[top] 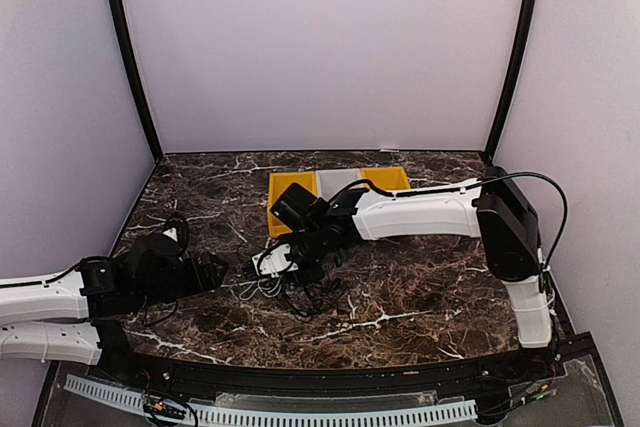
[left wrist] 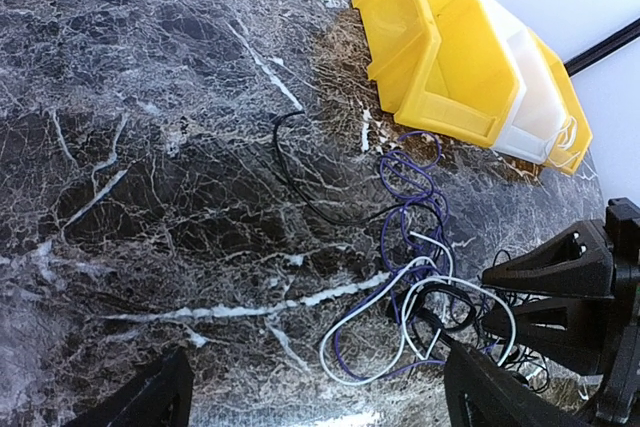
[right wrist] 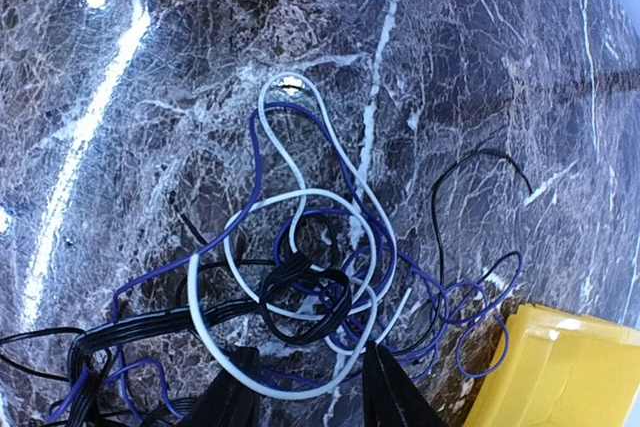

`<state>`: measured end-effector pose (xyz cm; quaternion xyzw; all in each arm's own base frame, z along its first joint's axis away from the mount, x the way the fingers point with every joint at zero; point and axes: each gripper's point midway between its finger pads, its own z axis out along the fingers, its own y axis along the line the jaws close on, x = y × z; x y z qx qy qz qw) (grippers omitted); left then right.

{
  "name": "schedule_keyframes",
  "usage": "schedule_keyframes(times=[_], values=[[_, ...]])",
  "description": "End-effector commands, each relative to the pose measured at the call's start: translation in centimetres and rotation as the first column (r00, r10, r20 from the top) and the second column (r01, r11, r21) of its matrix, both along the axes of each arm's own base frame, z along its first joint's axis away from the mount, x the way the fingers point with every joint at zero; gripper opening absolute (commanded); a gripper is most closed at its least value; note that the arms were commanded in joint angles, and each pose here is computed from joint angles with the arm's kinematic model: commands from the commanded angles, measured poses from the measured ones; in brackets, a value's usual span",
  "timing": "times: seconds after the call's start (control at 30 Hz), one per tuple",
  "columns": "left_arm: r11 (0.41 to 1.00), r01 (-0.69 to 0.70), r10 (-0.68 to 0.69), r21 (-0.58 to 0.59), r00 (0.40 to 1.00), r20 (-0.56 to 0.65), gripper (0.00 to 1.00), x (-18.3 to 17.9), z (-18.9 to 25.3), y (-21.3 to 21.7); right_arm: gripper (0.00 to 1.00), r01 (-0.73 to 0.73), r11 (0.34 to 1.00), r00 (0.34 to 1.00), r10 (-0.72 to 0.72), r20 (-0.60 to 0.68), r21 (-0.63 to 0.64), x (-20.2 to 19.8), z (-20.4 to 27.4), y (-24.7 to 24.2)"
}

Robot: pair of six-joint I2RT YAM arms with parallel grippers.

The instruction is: Untangle the cables

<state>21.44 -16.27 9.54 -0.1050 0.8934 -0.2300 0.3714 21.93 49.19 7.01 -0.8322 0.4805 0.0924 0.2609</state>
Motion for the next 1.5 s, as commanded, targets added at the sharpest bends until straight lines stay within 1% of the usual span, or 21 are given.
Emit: schedule_keyframes(times=[0.0, 0.03, 0.07, 0.1, 0.23, 0.37, 0.47, 0.53, 0.63, 0.7, 0.83, 0.93, 1.07, 1.13, 1.33, 1.47], values=[[0.999, -0.031, 0.031, 0.017, 0.999, -0.013, 0.9, -0.4, -0.9, 1.2, 0.21, -0.018, 0.995, 1.0, 0.017, 0.013, 0.094, -0.2, 2.4, 2.5], [0.999, -0.031, 0.031, 0.017, 0.999, -0.013, 0.9, -0.4, -0.9, 1.2, 0.1, -0.017, 0.994, 1.0, 0.017, 0.005, 0.108, -0.3, 2.8, 2.7], [0.999, -0.028, 0.028, 0.015, 1.0, -0.009, 0.9, -0.4, -0.9, 1.1, 0.02, -0.011, 0.992, 1.0, 0.011, -0.001, 0.122, -0.3, 3.3, 2.9], [0.999, -0.025, 0.025, 0.019, 1.0, -0.012, 0.9, -0.4, -1.0, 1.1, 0.0, -0.002, 0.991, 1.0, 0.003, -0.002, 0.137, -0.2, 3.8, 3.2], [1.0, -0.007, 0.007, 0.029, 1.0, -0.007, 0.9, -0.2, -0.8, 0.7, 0.0, 0.013, 0.985, 1.0, -0.013, 0.0, 0.171, -0.1, 5.4, 3.5], [0.999, 0.004, -0.004, 0.047, 1.0, -0.008, 0.89, 0.0, -0.6, 0.5, 0.0, 0.014, 0.99, 0.999, -0.018, 0.031, 0.141, 0.2, 4.7, 2.7], [0.999, -0.006, 0.006, 0.046, 1.0, -0.005, 0.89, 0.0, -0.3, 0.7, 0.25, 0.015, 0.994, 0.998, -0.023, 0.065, 0.107, 0.4, 4.5, 1.5], [0.999, -0.014, 0.014, 0.041, 1.0, 0.0, 0.89, 0.0, -0.2, 0.9, 0.38, -0.027, 0.996, 0.997, 0.02, 0.08, 0.091, -0.3, 4.9, 0.5], [0.999, -0.027, 0.027, 0.03, 1.0, 0.014, 0.89, 0.0, 0.0, 1.2, 0.51, -0.061, 0.997, 0.992, 0.055, 0.11, 0.054, -0.8, 5.1, -0.6], [0.999, -0.029, 0.029, 0.029, 0.999, 0.02, 0.89, 0.0, -0.1, 1.2, 0.56, -0.07, 0.997, 0.988, 0.066, 0.14, 0.022, -0.8, 4.7, -1.0], [0.999, -0.022, 0.022, 0.034, 1.0, 0.018, 0.89, 0.0, -0.2, 1.1, 0.57, -0.08, 0.997, 0.972, 0.081, 0.222, -0.015, -0.3, 4.1, -0.8], [0.999, -0.018, 0.017, 0.034, 1.0, 0.017, 0.89, 0.1, -0.3, 0.9, 0.56, -0.1, 0.995, 0.967, 0.1, 0.236, -0.014, -0.7, 4.0, 0.0], [0.999, -0.019, 0.019, 0.031, 1.0, 0.021, 0.89, 0.1, -0.1, 1.0, 0.54, -0.136, 0.988, 0.946, 0.153, 0.287, -0.076, -1.2, 2.3, 0.3], [0.999, -0.025, 0.024, 0.03, 0.999, 0.025, 0.89, 0.0, 0.0, 1.2, 0.52, -0.139, 0.987, 0.937, 0.157, 0.313, -0.081, -1.1, 1.9, 0.6], [0.999, -0.035, 0.035, 0.02, 0.999, 0.037, 0.89, -0.1, 0.2, 1.6, 0.46, -0.157, 0.98, 0.924, 0.189, 0.333, -0.121, -1.1, 0.7, 0.7], [0.999, -0.038, 0.037, 0.02, 0.999, 0.037, 0.89, -0.2, 0.1, 1.7, 0.44, -0.172, 0.974, 0.919, 0.213, 0.332, -0.148, -1.4, 0.1, 0.5]])
